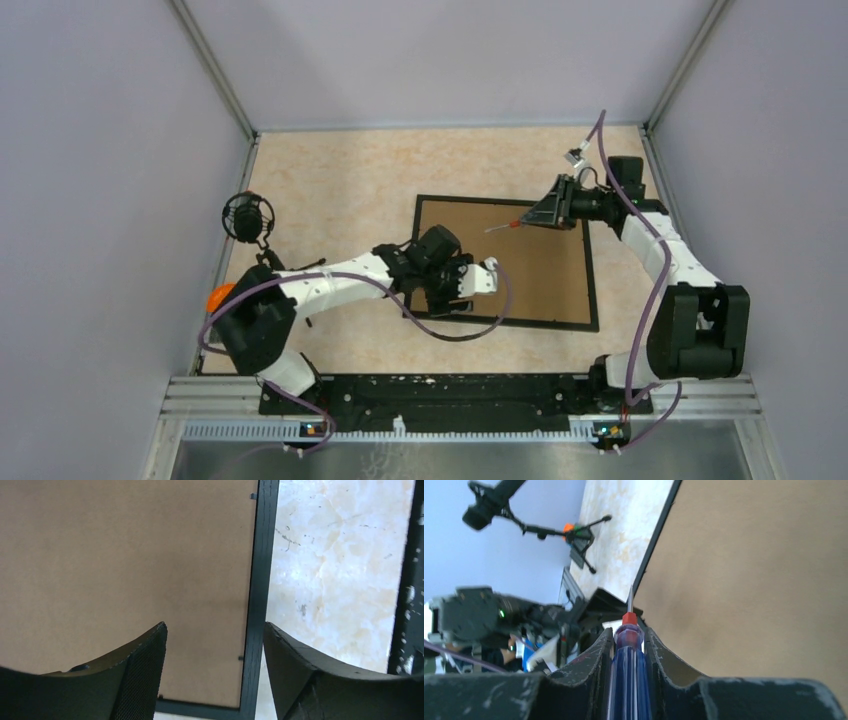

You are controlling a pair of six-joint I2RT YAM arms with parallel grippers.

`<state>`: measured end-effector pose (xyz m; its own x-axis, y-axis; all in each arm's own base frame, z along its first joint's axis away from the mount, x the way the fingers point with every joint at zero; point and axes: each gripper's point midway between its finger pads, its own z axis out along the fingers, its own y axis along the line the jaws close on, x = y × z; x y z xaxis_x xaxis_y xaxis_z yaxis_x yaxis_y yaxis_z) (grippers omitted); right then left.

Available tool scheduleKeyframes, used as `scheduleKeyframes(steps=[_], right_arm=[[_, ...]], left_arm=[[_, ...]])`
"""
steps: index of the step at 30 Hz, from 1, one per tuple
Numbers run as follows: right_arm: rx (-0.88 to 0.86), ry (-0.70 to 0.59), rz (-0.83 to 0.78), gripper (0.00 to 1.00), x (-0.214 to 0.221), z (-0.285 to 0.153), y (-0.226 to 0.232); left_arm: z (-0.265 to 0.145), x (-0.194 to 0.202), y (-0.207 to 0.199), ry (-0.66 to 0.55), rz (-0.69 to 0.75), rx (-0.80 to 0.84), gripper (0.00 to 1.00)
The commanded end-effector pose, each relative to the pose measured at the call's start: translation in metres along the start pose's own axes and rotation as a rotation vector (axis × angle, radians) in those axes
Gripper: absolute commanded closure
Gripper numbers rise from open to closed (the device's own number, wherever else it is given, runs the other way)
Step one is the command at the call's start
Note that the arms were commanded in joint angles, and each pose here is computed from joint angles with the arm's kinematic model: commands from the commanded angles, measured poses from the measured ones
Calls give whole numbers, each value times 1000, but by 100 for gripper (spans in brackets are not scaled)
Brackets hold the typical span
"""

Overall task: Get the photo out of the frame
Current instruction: Adjust the photo frame at the center of the board.

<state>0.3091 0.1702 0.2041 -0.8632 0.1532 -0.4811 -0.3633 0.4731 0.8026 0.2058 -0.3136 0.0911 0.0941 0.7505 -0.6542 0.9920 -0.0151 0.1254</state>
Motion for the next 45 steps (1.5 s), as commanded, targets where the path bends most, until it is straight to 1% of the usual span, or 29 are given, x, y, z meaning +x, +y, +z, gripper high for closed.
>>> scheduleKeyframes(steps=[1, 4, 9, 10, 11, 12, 16, 18, 20, 22, 26, 30, 31, 32, 33, 34, 36, 37, 39, 41, 43, 45], right_arm=[[2, -86, -7, 100, -14, -30, -2], [17, -111, -12, 100, -19, -41, -7], [38, -137, -15, 100, -23, -53, -13], [38, -141, -14, 100, -24, -54, -14], [39, -142, -10, 100, -25, -55, -16], [40, -145, -8, 100, -26, -56, -17], [56, -151, -7, 100, -27, -57, -20], [67, -157, -1, 100, -28, -57, -22], [77, -166, -1, 100, -30, -57, -22], [89, -181, -2, 100, -34, -58, -23], [96, -196, -11, 100, -39, -60, -22], [104, -192, -19, 100, -39, -60, -23], [115, -190, -22, 100, -38, -60, -25], [120, -187, -29, 100, -37, -60, -27], [124, -181, -32, 100, -36, -59, -28], [122, -172, -38, 100, -34, -56, -28], [105, -155, -44, 100, -30, -49, -26], [95, -144, -48, 100, -27, -45, -25], [84, -124, -84, 100, -25, -38, -21], [82, -114, -127, 100, -22, -32, -22], [59, -80, -143, 100, -13, -23, -22], [35, -35, -142, 100, -1, -10, -23]], left_arm=[[29, -8, 11, 37, 51, -111, 27], [46, -10, 0, 55, 43, -55, 32], [69, -13, -37, 77, 93, 31, 38], [74, -13, -43, 81, 92, 42, 39], [79, -12, -46, 90, 81, 48, 42], [84, -13, -46, 99, 64, 42, 47], [102, -9, -32, 155, -75, -41, 73], [110, -10, -23, 164, -148, -94, 86], [119, -11, -16, 173, -216, -139, 94], [129, -15, -9, 181, -265, -157, 100], [143, -23, 0, 175, -317, -161, 100], [142, -34, -7, 142, -257, -79, 100], [138, -35, -11, 135, -244, -65, 94], [131, -41, -15, 113, -233, -43, 86], [123, -47, -17, 82, -228, -28, 73], [112, -58, -18, 37, -225, -14, 56], [88, -82, -21, -54, -235, 40, 37], [73, -90, -16, -93, -257, 57, 34], [42, -99, -9, -143, -291, 118, 33], [11, -93, 6, -187, -310, 125, 34], [-11, -70, 30, -195, -331, 57, 33], [-29, -37, 55, -187, -393, -9, 32]])
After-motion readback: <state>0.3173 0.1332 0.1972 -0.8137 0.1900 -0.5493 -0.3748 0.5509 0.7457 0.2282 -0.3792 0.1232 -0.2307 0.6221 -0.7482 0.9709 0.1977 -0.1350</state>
